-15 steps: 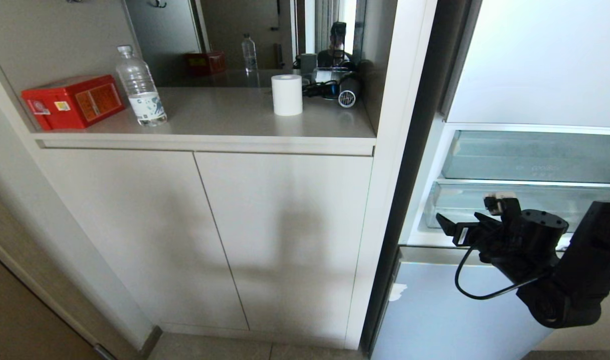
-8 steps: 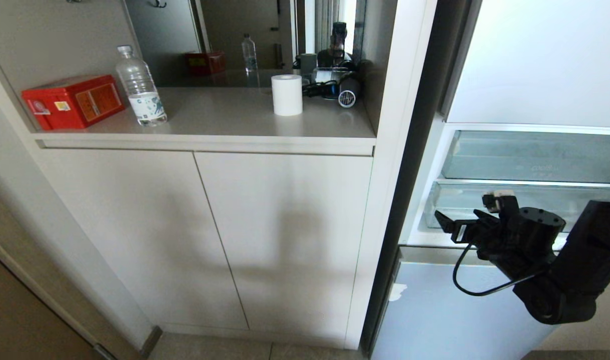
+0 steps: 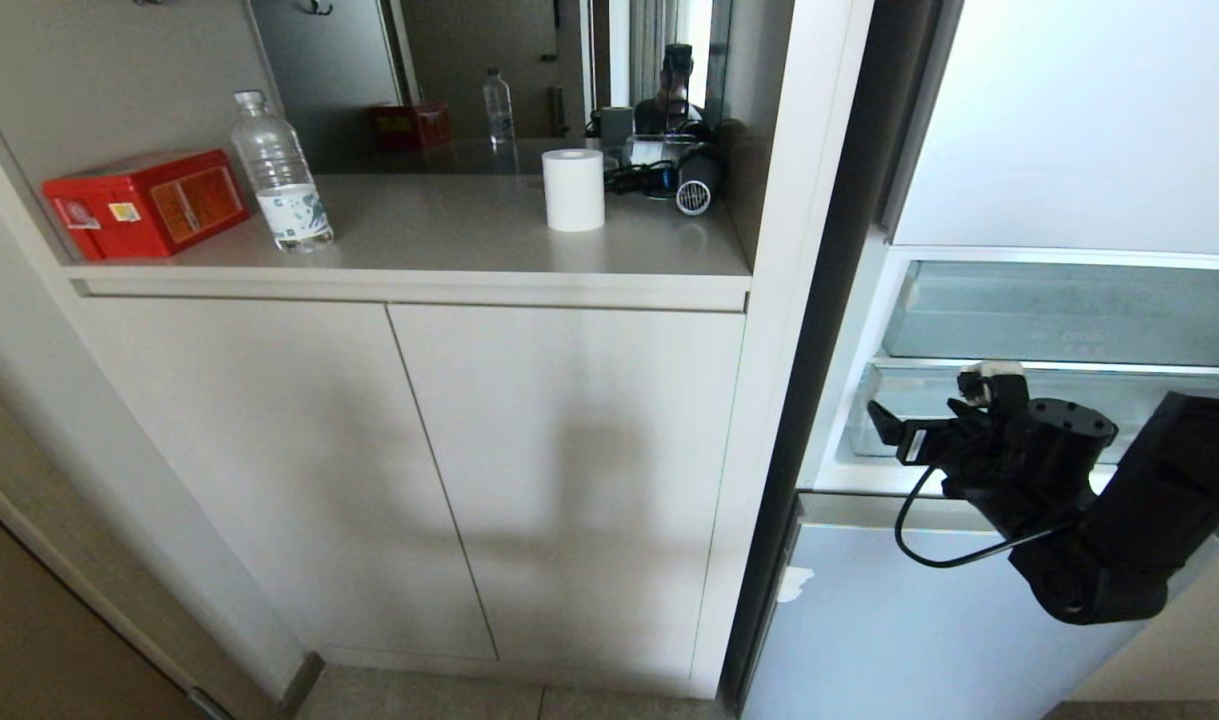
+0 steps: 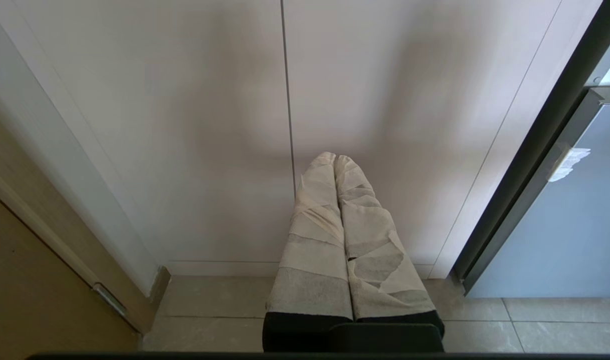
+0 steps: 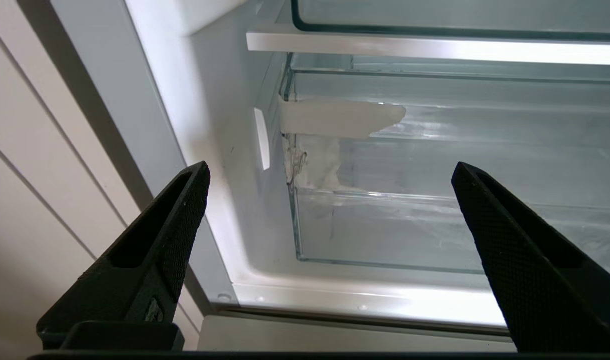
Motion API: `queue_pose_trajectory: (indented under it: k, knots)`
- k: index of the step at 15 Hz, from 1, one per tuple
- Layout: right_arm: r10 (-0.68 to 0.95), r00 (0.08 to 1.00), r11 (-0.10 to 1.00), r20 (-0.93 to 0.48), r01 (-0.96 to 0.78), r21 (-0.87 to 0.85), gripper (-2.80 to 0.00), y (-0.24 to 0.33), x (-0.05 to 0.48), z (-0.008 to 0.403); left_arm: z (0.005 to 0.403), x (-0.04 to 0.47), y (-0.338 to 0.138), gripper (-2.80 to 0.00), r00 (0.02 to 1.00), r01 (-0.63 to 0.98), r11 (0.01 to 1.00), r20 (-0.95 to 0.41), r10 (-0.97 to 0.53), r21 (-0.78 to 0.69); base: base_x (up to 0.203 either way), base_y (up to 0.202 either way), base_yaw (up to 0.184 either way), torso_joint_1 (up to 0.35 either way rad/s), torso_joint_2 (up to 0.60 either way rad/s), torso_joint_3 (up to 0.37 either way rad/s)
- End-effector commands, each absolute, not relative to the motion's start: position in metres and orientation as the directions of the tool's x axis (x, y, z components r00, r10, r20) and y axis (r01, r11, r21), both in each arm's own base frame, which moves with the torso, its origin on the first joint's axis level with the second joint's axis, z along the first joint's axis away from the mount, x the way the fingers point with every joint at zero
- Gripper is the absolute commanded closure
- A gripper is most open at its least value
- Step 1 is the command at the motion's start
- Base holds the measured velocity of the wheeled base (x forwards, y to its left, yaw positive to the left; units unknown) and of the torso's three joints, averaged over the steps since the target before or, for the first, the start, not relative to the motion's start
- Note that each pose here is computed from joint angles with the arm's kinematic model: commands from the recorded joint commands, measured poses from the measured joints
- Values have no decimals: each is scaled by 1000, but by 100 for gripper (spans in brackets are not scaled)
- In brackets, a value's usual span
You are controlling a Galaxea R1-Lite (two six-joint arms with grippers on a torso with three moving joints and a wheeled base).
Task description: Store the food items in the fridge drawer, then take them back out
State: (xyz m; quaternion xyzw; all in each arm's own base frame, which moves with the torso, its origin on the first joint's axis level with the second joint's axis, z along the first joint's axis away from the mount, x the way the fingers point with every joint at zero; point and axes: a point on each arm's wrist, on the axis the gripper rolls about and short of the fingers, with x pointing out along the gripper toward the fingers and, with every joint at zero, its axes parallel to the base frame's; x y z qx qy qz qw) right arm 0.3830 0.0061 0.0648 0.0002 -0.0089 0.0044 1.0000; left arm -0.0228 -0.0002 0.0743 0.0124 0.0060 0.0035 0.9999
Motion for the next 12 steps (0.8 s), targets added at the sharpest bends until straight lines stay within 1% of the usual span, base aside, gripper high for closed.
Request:
queue_pose_trajectory:
  k: [1, 8, 12]
  knots:
    - [11, 1000, 1000, 19, -11, 0, -280, 7, 386, 61, 74, -23, 0, 0, 1000, -7, 1000, -14, 8, 25, 0, 0, 0, 0, 0, 0]
    - [6, 1000, 1000, -28, -6, 2, -280, 5, 389, 39, 75, -23, 0, 0, 1000, -7, 1000, -12, 8, 25, 0, 0, 0, 0, 0, 0]
    - [8, 1000, 1000, -30, -8, 1, -280, 6, 397, 30, 75, -23, 0, 0, 1000, -7, 1000, -12, 8, 25, 0, 0, 0, 0, 0, 0]
